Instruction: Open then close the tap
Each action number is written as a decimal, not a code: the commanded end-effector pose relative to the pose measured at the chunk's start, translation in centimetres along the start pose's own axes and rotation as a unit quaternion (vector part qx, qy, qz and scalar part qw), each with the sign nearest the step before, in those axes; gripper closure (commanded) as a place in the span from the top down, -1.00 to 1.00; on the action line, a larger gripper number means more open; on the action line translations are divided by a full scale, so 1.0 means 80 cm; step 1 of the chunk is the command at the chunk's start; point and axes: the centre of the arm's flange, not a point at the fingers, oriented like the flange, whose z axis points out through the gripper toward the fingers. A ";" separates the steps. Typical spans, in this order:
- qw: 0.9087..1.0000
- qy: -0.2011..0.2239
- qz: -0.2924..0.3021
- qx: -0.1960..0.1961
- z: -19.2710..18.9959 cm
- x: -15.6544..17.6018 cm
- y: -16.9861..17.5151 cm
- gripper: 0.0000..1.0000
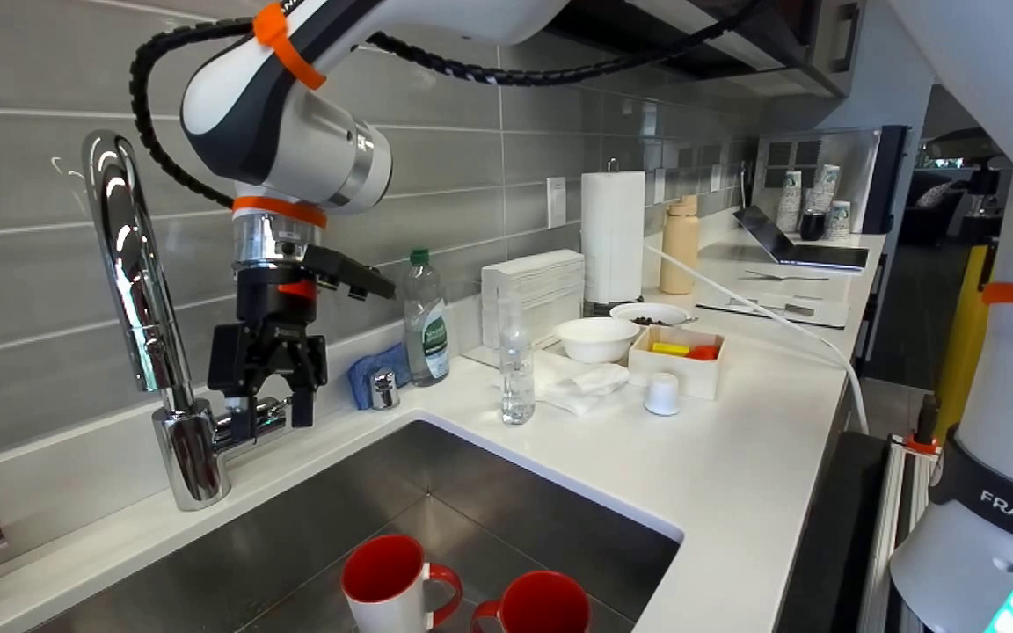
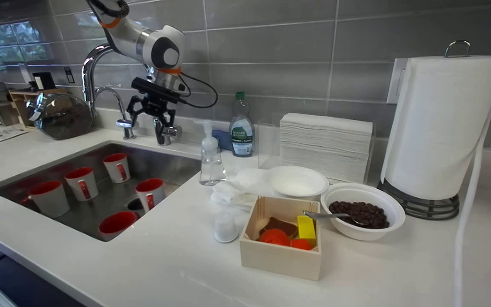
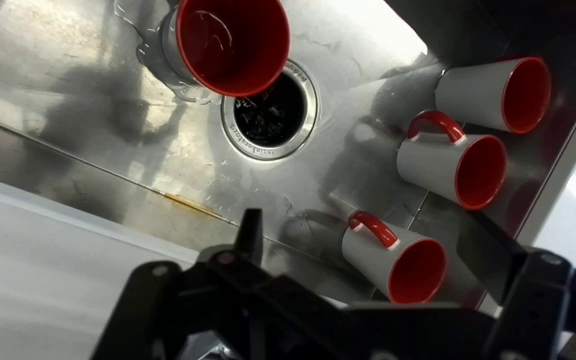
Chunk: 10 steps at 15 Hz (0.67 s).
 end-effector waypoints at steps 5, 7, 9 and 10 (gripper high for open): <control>0.990 0.014 0.106 -0.094 -0.090 -0.042 -0.017 1.00; 0.984 0.015 0.134 -0.117 -0.111 -0.051 -0.013 1.00; 0.981 0.007 0.150 -0.121 -0.125 -0.058 -0.009 1.00; 0.981 0.004 0.155 -0.121 -0.131 -0.061 -0.007 1.00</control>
